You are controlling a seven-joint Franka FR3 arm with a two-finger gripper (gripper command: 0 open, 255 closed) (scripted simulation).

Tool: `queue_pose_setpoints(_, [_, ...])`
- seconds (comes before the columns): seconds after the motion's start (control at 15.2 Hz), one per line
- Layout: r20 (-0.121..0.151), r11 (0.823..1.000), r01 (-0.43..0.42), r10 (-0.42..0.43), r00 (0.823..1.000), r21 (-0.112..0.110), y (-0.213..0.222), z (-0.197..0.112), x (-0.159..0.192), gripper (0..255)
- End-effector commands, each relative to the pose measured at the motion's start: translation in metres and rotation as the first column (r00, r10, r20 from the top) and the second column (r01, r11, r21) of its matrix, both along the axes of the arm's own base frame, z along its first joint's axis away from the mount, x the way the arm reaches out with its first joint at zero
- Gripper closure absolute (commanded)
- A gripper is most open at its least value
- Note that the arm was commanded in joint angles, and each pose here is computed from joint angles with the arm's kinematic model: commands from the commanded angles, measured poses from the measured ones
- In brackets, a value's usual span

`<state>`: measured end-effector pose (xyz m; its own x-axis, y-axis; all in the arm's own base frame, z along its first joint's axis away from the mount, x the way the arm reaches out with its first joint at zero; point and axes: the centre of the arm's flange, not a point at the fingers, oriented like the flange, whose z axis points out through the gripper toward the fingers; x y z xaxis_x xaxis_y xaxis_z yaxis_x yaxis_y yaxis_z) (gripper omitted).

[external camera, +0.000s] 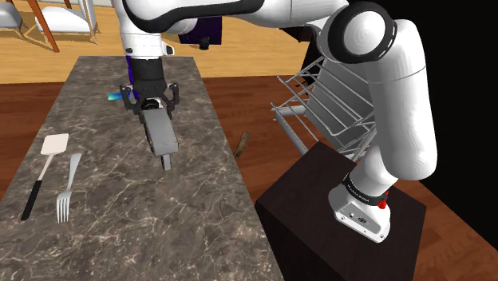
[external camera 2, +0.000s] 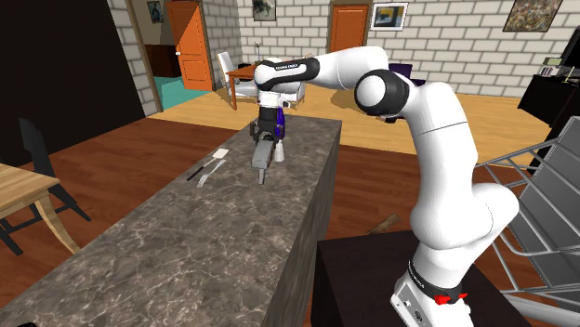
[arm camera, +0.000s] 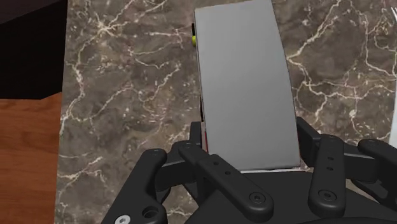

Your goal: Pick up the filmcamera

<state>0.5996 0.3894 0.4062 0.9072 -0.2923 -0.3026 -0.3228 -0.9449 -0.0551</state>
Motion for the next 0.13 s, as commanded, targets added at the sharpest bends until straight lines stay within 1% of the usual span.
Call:
queue_pose_setpoints(0.0, [0.001, 1.000, 0.000, 0.000, 1.000, 0.000, 0.0000, 0.0071, -0.0011, 255])
queue_pose_setpoints(0.07, [0.001, 1.000, 0.000, 0.000, 1.000, 0.000, 0.0000, 0.0072, -0.0011, 255])
